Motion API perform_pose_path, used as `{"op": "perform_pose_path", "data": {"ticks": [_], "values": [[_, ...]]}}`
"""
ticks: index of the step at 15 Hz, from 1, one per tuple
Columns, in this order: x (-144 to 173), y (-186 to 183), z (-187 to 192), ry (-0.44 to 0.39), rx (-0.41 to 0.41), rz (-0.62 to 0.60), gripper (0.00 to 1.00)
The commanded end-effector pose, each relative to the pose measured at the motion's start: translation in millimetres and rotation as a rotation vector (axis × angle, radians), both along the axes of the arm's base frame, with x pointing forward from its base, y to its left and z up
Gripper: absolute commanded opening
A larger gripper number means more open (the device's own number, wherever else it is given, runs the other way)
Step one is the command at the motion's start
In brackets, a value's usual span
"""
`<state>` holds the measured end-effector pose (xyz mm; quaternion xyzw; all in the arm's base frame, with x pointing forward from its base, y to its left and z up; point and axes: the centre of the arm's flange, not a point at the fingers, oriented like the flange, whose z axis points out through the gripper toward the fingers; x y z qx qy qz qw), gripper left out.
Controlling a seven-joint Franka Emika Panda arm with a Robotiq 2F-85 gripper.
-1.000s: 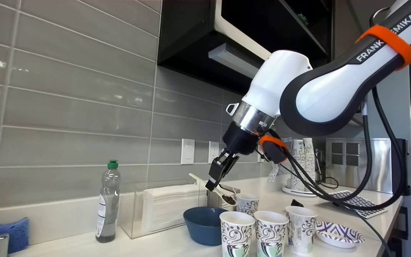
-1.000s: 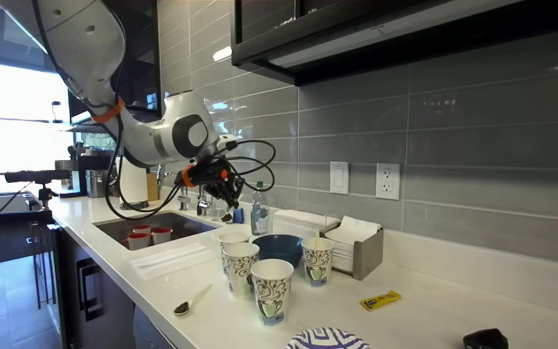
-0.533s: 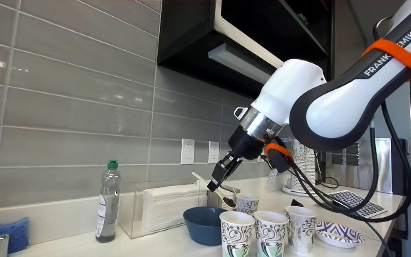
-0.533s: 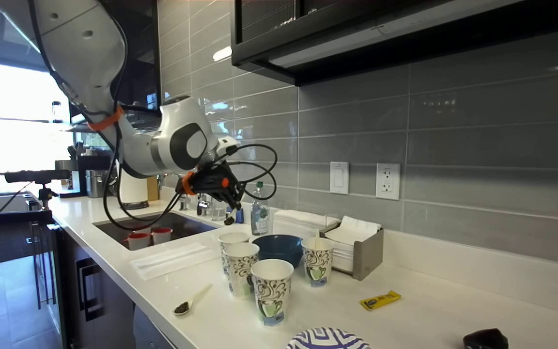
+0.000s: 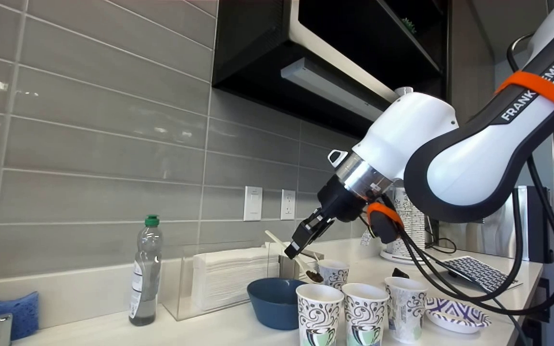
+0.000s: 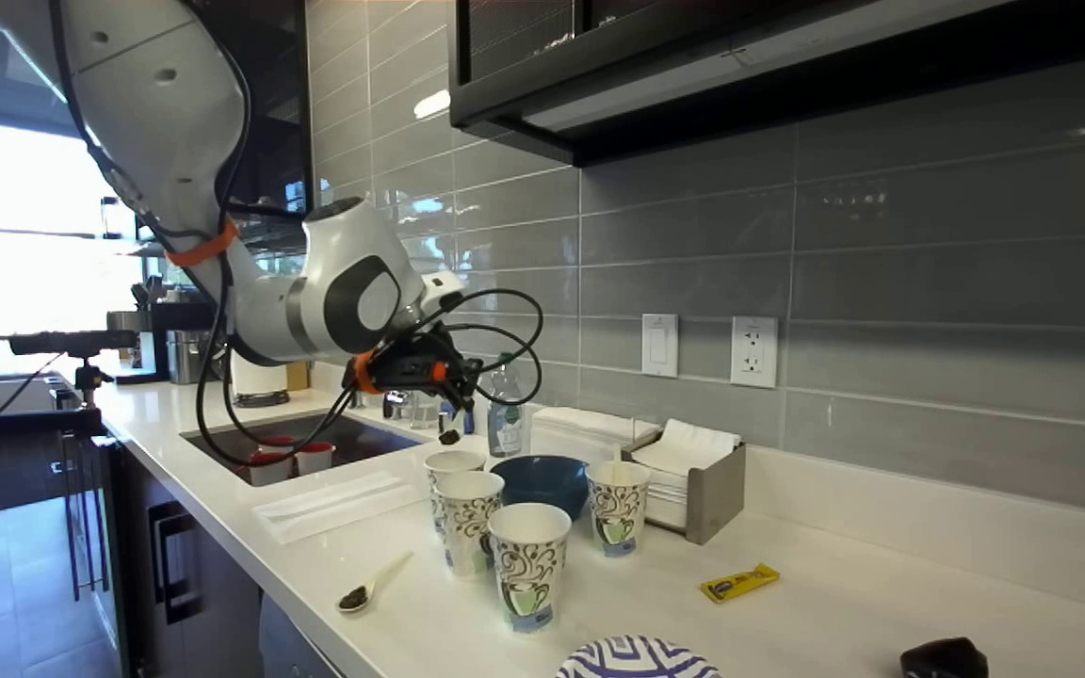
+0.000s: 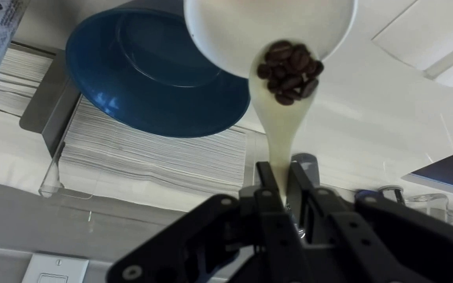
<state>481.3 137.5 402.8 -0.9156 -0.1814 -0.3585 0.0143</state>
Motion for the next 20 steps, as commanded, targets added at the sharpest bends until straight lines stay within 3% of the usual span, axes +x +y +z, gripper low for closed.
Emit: {"op": "perform_pose_path", "data": {"ticks": [1, 8, 20], "values": [[-14.2, -11.6, 0.9, -0.04, 0.025, -0.001, 0.03], [-19.8, -23.8, 0.1, -0.127, 0.056, -0.03, 0.03], [-30.9, -25.5, -1.1, -0.209, 0.123, -0.028, 0.03]]}}
